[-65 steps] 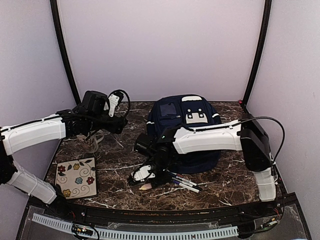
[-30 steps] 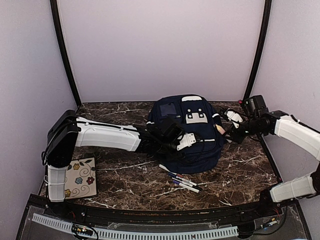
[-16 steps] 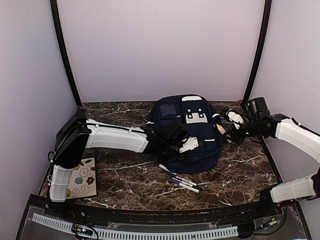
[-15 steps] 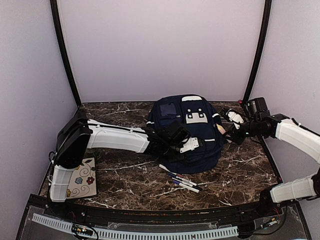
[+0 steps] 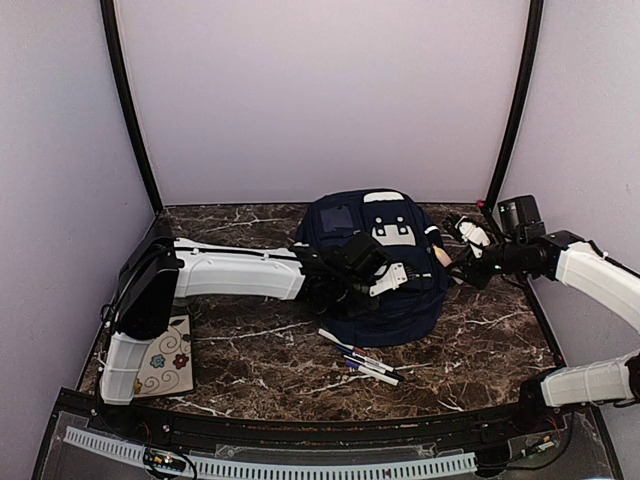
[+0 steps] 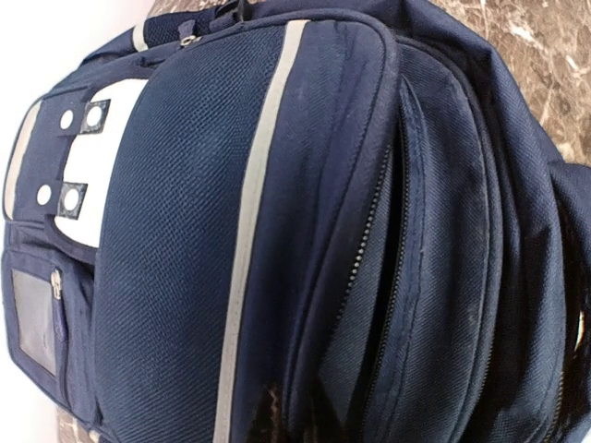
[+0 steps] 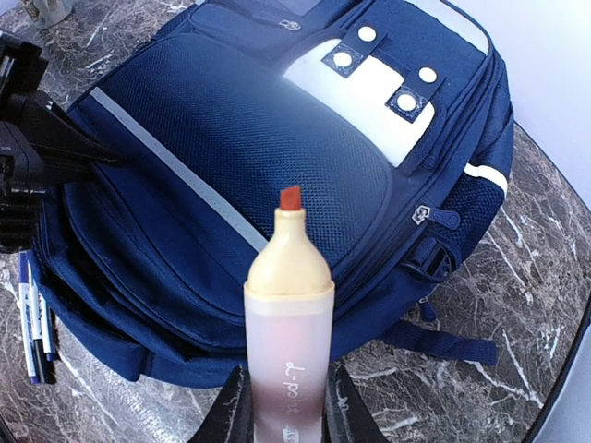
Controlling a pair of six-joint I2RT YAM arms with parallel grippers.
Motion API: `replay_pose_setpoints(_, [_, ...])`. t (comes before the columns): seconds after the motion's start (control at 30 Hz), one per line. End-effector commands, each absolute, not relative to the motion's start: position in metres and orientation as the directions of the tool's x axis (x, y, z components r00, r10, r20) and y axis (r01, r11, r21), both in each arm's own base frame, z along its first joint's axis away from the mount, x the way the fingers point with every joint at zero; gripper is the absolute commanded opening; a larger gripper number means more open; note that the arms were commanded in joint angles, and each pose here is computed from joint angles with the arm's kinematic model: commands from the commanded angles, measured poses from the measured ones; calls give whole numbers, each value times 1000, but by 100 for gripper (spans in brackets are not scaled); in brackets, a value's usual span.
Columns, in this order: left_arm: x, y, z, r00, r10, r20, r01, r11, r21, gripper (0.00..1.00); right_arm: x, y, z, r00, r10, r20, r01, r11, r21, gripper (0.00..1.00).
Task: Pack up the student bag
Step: Pick up the upper front pocket of the student bag.
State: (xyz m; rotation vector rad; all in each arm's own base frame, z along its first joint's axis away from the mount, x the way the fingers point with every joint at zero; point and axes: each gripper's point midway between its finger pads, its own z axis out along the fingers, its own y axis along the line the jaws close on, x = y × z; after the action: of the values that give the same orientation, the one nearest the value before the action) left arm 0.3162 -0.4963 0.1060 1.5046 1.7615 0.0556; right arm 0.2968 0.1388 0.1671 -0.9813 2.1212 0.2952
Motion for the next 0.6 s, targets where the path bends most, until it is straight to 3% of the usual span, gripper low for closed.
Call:
replay_pose_setpoints(0.0, [314,-501,164,34,768,-639,819,345,459,0,297,142,173,-383,-541,-749,-737,668,-105,16])
replay_pose_setpoints(0.2, [318,-499,190,32,730,-683,802,389,453,0,289,147,181,-342,-550,-762,-771,627,-107,16])
replay_pose_setpoints(0.57, [343,-488,255,-21,561,-828,796,511,325,0,226,179,203,-186,-618,-764,-929,363,-67,17])
